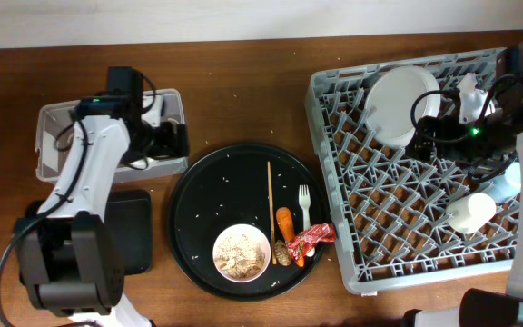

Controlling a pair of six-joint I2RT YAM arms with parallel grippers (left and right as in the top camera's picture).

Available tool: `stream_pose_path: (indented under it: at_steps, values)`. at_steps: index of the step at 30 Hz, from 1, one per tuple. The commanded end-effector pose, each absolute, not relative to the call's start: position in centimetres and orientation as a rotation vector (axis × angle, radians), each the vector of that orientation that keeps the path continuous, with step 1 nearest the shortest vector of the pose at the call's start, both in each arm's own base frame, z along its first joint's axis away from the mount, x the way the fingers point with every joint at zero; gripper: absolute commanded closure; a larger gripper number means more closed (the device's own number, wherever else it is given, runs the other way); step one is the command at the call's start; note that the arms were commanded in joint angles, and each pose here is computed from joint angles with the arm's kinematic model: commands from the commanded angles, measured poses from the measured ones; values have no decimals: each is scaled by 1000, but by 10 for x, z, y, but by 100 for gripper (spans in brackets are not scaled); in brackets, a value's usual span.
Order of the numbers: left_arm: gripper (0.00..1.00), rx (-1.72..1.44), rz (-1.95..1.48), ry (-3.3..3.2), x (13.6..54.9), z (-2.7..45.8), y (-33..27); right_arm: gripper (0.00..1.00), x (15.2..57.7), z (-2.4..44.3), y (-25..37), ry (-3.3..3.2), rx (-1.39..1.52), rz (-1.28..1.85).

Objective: Sort waste into correct bins and load items into the dishwasher rack

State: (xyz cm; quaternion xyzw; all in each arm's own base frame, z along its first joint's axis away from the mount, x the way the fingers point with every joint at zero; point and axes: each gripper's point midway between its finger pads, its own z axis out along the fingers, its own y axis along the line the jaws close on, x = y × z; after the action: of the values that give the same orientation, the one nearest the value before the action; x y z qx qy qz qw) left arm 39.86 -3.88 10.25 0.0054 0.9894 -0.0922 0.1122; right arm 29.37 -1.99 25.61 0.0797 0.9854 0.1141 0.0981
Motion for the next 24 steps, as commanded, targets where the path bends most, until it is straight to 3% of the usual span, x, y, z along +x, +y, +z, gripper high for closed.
stream_pose_path:
  at_steps: [1, 4, 7, 12, 17, 24]
  values:
    - [1, 54, -376, 2735, 411, 162, -38, 2, 293, 257, -21, 2915, 230, 335]
    - [1, -254, -215, 2634, 419, 195, 4, 2, 294, 257, -21, 2914, 230, 335]
    - [1, 93, -503, 2565, 416, 214, -36, 2, 294, 257, -21, 2914, 230, 336]
    - [1, 336, -973, 2368, 388, 263, -95, 2, 294, 262, -4, 2889, 115, 465]
    - [1, 399, -1228, 2246, 347, 310, -121, 1, 294, 288, 58, 2673, -358, 851]
    - [1, 482, -1638, 2040, 307, 359, -151, 1, 281, 295, 138, 2473, -898, 987]
